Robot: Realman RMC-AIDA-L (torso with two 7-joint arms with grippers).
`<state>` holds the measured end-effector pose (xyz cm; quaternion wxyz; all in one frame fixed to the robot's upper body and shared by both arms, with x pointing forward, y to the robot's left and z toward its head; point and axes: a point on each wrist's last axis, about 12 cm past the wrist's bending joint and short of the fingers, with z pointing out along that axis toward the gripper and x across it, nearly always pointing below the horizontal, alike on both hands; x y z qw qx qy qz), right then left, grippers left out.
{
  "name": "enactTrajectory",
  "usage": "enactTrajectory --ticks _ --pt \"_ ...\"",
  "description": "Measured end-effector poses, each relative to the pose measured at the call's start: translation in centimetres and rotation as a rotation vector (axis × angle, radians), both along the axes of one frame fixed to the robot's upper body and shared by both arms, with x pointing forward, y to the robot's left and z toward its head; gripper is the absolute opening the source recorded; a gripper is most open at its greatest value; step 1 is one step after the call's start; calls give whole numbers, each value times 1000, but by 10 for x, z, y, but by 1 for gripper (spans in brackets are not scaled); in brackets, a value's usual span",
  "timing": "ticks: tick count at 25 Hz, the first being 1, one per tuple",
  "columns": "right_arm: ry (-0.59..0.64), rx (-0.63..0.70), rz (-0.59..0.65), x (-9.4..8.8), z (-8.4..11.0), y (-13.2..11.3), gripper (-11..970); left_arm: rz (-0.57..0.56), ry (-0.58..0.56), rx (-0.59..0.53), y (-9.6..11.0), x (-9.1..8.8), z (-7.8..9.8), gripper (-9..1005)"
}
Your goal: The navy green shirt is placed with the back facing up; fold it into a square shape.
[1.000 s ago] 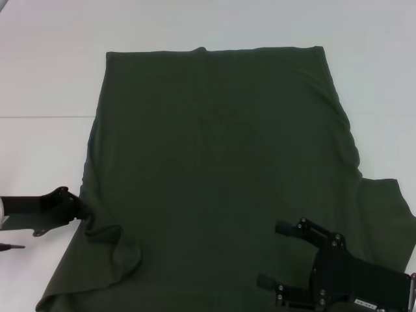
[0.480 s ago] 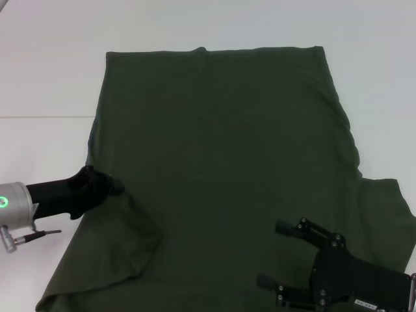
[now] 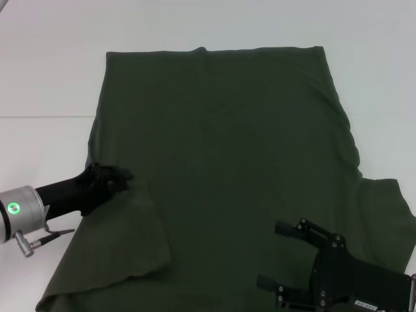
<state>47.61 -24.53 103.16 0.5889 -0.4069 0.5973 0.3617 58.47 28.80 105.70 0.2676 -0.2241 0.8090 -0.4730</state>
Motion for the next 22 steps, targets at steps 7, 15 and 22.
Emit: enactTrajectory --ticks 7,15,22 --pt "-1 -1 0 1 0 0 924 -93 -73 -15 -8 -10 0 256" --pt "23 42 -51 1 0 -2 924 -281 -378 75 19 -35 26 529" --pt "99 101 -91 5 3 -7 924 -468 -657 316 36 -67 35 836"
